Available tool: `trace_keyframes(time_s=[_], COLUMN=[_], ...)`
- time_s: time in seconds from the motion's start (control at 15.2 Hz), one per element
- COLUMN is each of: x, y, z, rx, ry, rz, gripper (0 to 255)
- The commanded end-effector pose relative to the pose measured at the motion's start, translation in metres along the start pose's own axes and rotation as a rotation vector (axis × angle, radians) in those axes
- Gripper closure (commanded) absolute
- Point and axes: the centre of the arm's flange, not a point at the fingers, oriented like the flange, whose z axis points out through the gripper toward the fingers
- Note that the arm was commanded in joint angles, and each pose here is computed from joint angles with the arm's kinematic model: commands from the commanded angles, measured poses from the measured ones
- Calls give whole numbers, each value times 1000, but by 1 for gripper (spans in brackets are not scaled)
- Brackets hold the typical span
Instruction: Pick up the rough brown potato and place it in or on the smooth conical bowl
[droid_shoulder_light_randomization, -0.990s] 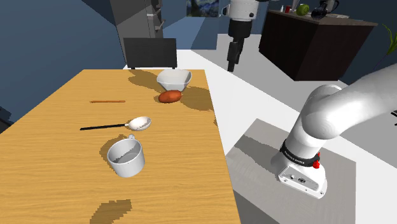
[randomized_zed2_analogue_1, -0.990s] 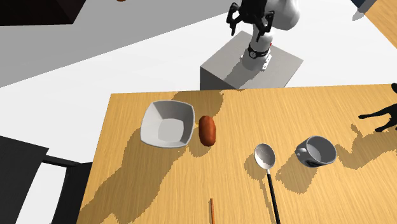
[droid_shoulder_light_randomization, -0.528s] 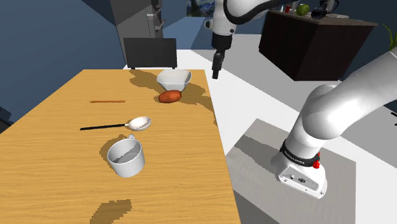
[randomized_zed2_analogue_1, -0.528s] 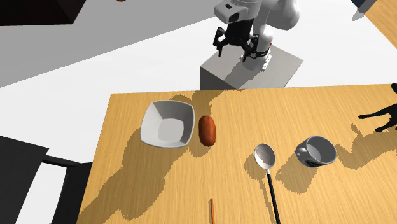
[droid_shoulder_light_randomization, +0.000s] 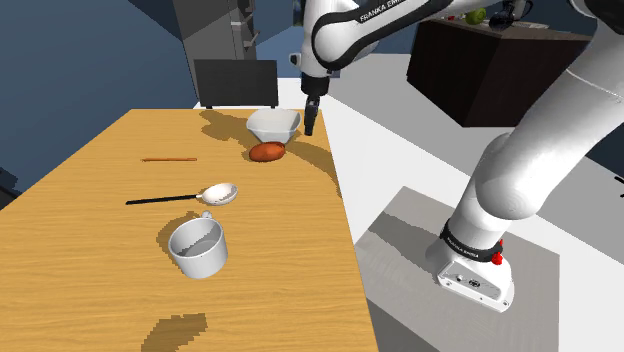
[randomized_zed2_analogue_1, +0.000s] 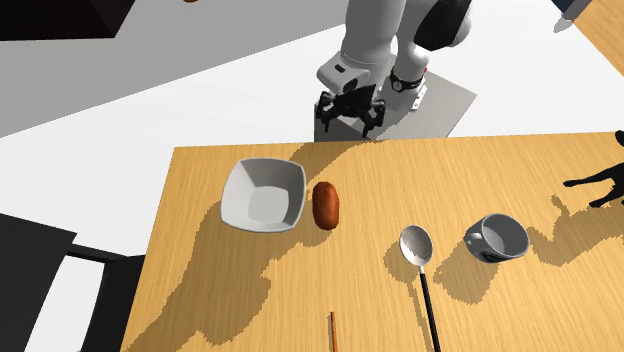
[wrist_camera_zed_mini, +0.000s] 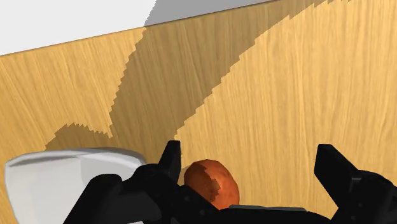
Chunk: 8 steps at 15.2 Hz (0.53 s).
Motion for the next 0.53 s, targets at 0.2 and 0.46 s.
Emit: trace_keyframes(time_s=[0.2, 0.46], x=[45, 84], y=[12, 18], z=[40, 69], rx=[-20, -35], ry=[31, 54], rz=[-98, -175], gripper=[0, 0])
